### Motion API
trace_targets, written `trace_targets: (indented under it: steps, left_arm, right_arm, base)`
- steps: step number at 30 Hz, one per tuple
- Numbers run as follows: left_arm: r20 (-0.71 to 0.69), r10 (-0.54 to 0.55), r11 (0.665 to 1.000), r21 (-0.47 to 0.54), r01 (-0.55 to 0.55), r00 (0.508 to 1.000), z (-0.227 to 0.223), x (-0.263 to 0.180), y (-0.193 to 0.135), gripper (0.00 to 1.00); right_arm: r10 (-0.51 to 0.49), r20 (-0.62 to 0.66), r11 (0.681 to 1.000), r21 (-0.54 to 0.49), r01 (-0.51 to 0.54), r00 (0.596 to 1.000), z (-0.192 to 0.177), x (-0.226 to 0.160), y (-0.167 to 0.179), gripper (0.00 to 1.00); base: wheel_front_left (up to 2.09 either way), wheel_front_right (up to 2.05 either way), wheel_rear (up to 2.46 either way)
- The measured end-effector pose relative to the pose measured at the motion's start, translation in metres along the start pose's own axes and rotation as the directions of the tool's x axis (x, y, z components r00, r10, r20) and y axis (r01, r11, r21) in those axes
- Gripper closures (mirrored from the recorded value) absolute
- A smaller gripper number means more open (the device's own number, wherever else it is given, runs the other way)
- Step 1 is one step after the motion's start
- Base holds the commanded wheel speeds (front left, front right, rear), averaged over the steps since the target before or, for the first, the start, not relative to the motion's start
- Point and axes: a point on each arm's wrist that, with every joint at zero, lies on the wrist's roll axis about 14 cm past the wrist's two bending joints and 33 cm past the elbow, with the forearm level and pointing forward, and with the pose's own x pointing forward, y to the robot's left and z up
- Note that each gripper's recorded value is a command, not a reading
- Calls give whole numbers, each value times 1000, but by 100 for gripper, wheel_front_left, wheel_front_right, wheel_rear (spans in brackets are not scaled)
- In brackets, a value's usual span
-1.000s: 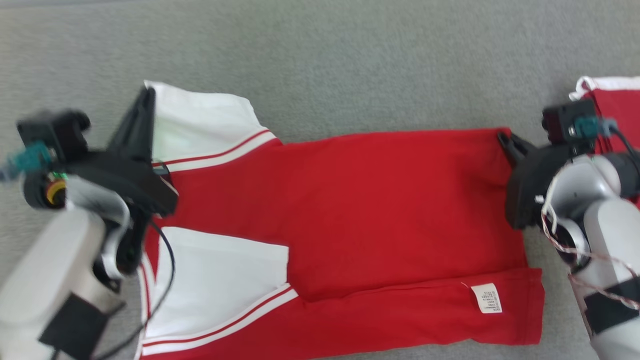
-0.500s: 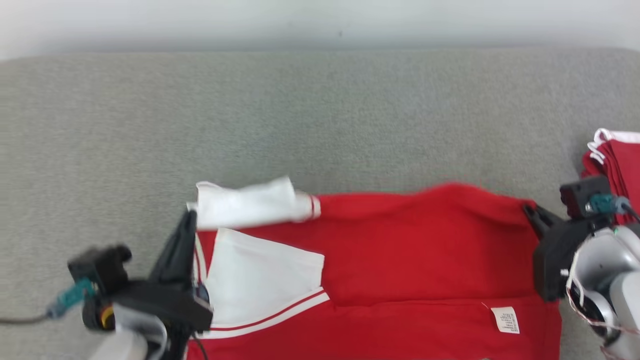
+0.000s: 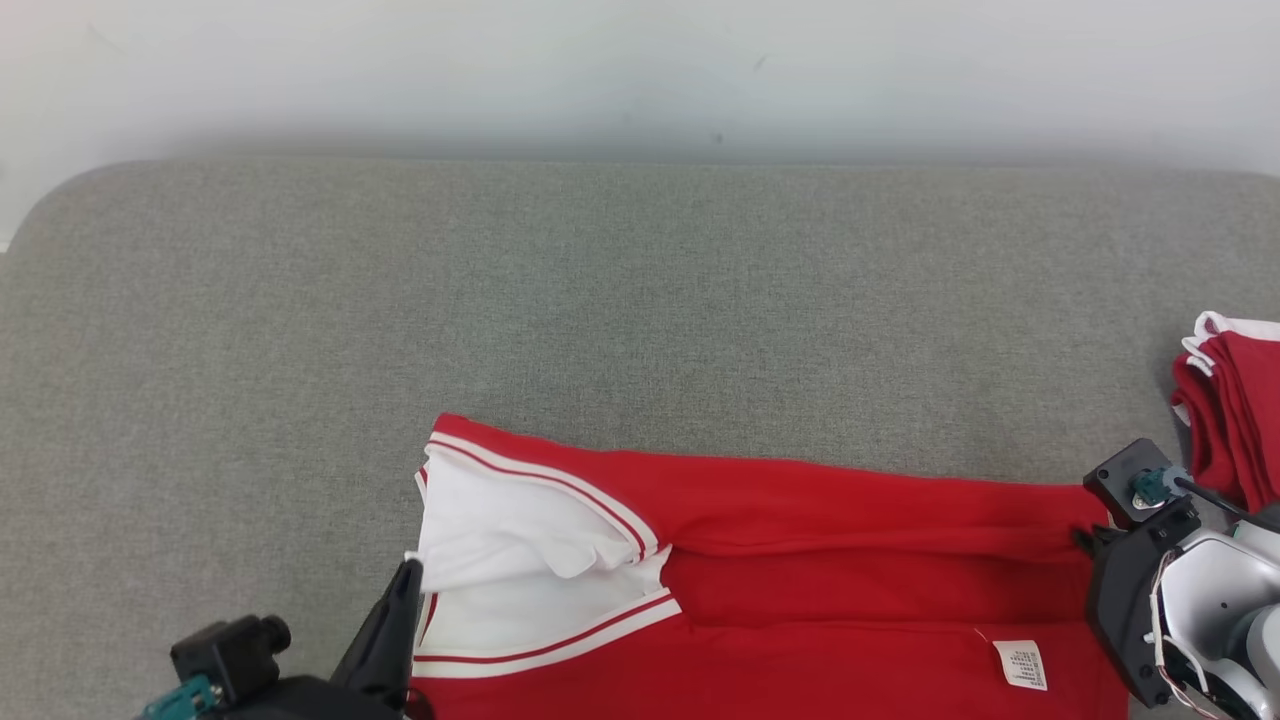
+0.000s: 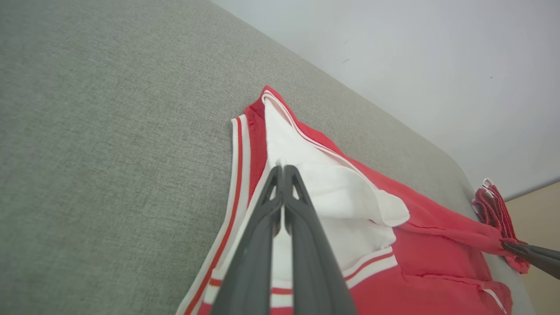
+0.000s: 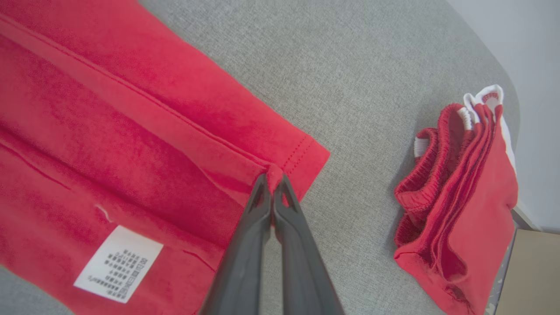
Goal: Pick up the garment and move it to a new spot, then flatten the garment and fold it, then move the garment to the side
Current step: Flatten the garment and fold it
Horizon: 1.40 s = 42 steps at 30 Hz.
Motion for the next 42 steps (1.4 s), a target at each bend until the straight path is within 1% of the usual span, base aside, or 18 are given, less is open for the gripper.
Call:
trace_targets:
  steps: [1, 3, 9, 15, 18, 19, 20, 21, 22, 23, 24, 28, 32, 34, 36, 37, 39, 42]
  left_arm:
    - [0, 0, 1000, 0, 0, 1000, 0, 0, 0, 100]
    - [-31, 6, 1000, -9, -6, 1000, -9, -7, 2, 100]
    - [-60, 8, 999, -37, -10, 998, -21, -17, -1, 100]
    - [-73, 30, 998, -44, -33, 997, -26, -24, 7, 100]
    - [-110, 43, 998, -29, -47, 993, -35, -27, 12, 100]
    - [-110, 43, 998, -29, -47, 993, -35, -27, 12, 100]
    - [-121, 46, 998, -28, -49, 992, -39, -28, 13, 100]
    - [-134, 49, 998, -26, -53, 990, -42, -28, 13, 100]
    - [-139, 52, 998, -19, -55, 989, -44, -28, 14, 100]
    - [-142, 56, 998, -9, -58, 988, -45, -28, 16, 14]
    - [-145, 67, 998, 3, -68, 987, -47, -28, 18, 0]
    - [-143, 108, 992, 77, -98, 984, -50, -33, 32, 0]
    - [-65, 131, 985, 120, -122, 989, -34, -36, 42, 0]
    - [-10, 126, 980, 155, -123, 992, -21, -36, 43, 0]
    - [62, 92, 976, 192, -103, 994, 0, -34, 37, 0]
    - [130, 68, 974, 208, -95, 989, 20, -32, 31, 0]
    - [251, 16, 964, 253, -81, 968, 56, -34, 18, 0]
    - [342, -19, 953, 290, -86, 939, 75, -47, 9, 0]
  right_arm:
    - [0, 0, 1000, 0, 0, 1000, 0, 0, 0, 100]
    - [0, -22, 999, -43, -1, 1000, -2, -2, -2, 100]
    - [15, -55, 997, -72, -19, 998, -6, -2, 1, 100]
    - [22, -69, 997, -72, -27, 997, -8, 0, 3, 100]
    - [18, -69, 998, -64, -22, 997, -7, -1, 0, 100]
    - [18, -69, 998, -64, -22, 997, -7, -1, 0, 69]
    - [21, -71, 998, -58, -25, 997, -8, -1, 0, 20]
    - [20, -70, 999, -47, -24, 997, -9, -1, 0, 20]
    - [16, -65, 999, -34, -18, 998, -8, -2, -3, 0]
    - [15, -60, 999, -29, -17, 998, -7, -2, -3, 0]
    - [14, -57, 1000, -21, -15, 998, -7, -2, -3, 0]
    - [11, -17, 999, 52, -10, 1000, -4, -7, -7, 0]
    - [8, 52, 983, 181, -17, 999, -2, -15, -5, 0]
    - [-11, 108, 969, 247, -16, 994, 1, -21, -6, 0]
    - [-39, 161, 947, 322, -15, 986, 3, -28, -5, 0]
    - [-59, 185, 932, 363, -13, 981, 3, -31, -5, 0]
    - [-92, 226, 900, 436, -16, 970, 5, -36, -2, 0]
    - [-123, 252, 847, 531, -31, 960, 3, -40, 9, 0]
  base:
    - [0, 0, 0]
    - [0, 0, 0]
    - [0, 0, 0]
    - [0, 0, 0]
    - [0, 0, 0]
    - [0, 0, 0]
    - [0, 0, 0]
    - [0, 0, 0]
    - [0, 0, 0]
    - [0, 0, 0]
    - [0, 0, 0]
    - [0, 0, 0]
    - [0, 0, 0]
    - [0, 0, 0]
    - [0, 0, 0]
    - [0, 0, 0]
    - [0, 0, 0]
    - [0, 0, 0]
